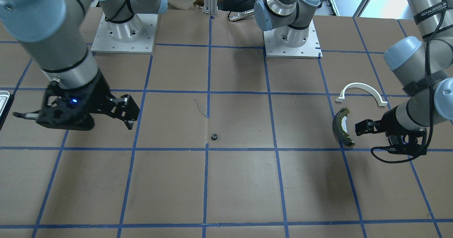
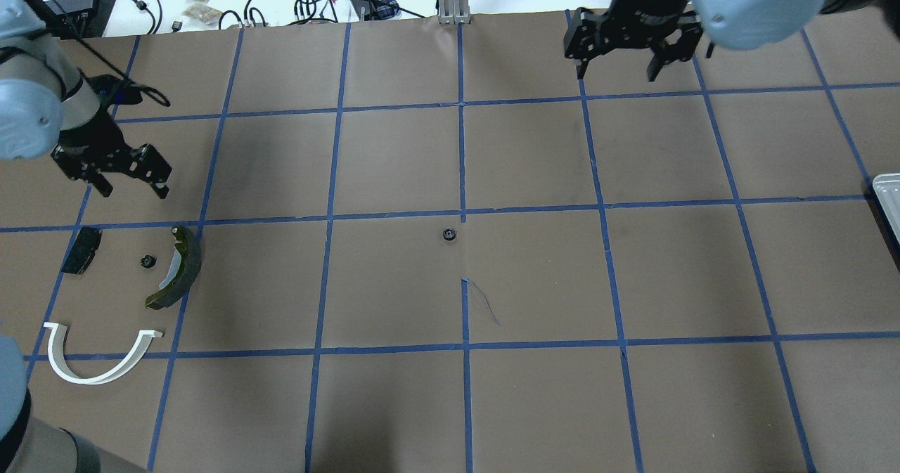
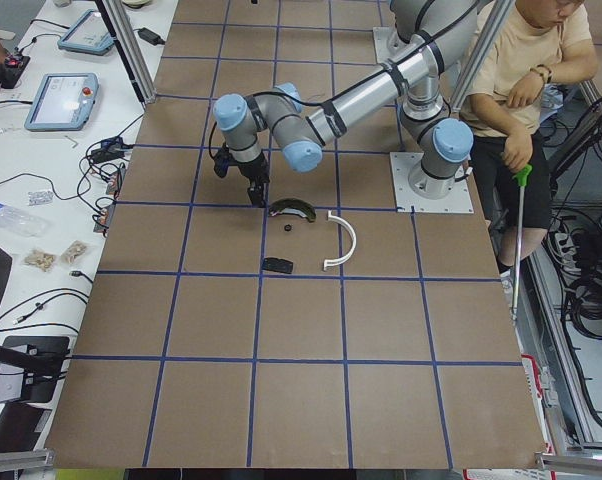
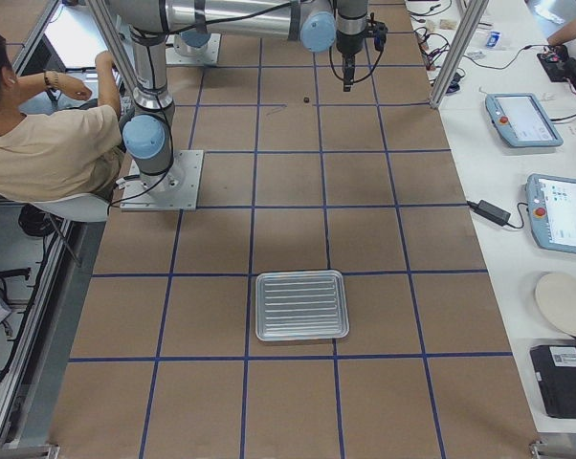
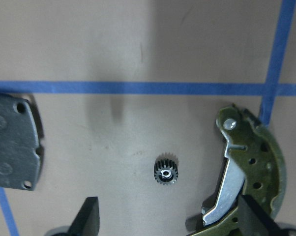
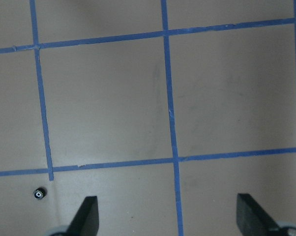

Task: Place bearing gear from tray to pile

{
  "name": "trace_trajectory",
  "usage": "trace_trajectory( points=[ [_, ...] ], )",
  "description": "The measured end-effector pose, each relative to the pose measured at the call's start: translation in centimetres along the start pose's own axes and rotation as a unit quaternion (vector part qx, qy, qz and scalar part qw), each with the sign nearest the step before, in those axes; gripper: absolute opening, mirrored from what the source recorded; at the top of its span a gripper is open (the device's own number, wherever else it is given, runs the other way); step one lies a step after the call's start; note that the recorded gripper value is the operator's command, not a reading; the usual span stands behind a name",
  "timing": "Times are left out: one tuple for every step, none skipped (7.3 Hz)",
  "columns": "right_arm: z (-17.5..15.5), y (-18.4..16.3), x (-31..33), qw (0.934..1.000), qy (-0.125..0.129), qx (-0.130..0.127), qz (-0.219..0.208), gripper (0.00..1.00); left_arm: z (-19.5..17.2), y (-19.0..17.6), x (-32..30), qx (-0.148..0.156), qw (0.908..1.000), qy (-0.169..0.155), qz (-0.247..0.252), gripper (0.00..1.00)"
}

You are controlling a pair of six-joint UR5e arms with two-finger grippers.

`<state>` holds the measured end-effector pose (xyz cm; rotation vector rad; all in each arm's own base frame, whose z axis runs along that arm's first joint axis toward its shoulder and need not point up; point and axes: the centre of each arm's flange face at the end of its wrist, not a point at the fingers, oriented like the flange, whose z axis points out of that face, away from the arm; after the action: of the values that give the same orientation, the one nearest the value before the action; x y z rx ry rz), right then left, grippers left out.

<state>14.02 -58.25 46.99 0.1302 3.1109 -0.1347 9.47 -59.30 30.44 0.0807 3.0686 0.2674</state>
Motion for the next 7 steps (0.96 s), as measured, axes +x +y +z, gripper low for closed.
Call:
trace_trajectory(
  points=[
    [-2.4, 1.7, 1.1, 1.0000, 0.006, -0.005, 0.004, 1.00, -2.7, -1.3, 6.0, 0.012, 0.9999, 0.007, 0.005, 1.00],
    [-2.8, 2.9, 1.5, 0.9998, 0.007, -0.017, 0.005, 1.00, -4.0, -2.1, 12.3, 0.021, 0.9997, 0.010, 0.009, 1.00],
    [-2.4, 3.2, 1.7, 0.9998, 0.006, -0.016, 0.005, 1.00, -4.5, -2.3, 19.2, 0.032, 0.9991, 0.009, 0.026, 1.00],
    [-2.4, 3.3, 1.8, 0.9999, 0.008, -0.008, 0.006, 1.00, -4.6, -1.8, 25.6, 0.047, 0.9979, 0.013, 0.043, 1.00],
    [-2.2, 3.5, 1.9, 0.9999, 0.011, -0.009, 0.006, 1.00, -4.2, -1.1, 30.5, 0.055, 0.9969, 0.019, 0.052, 1.00],
    [-1.9, 3.6, 2.0, 0.9998, 0.014, -0.013, 0.006, 1.00, -3.2, -0.4, 34.4, 0.055, 0.9962, 0.021, 0.065, 1.00],
    [-1.7, 3.7, 2.1, 0.9997, 0.015, -0.016, 0.006, 1.00, -2.0, 0.2, 37.4, 0.053, 0.9951, 0.020, 0.081, 1.00]
  ],
)
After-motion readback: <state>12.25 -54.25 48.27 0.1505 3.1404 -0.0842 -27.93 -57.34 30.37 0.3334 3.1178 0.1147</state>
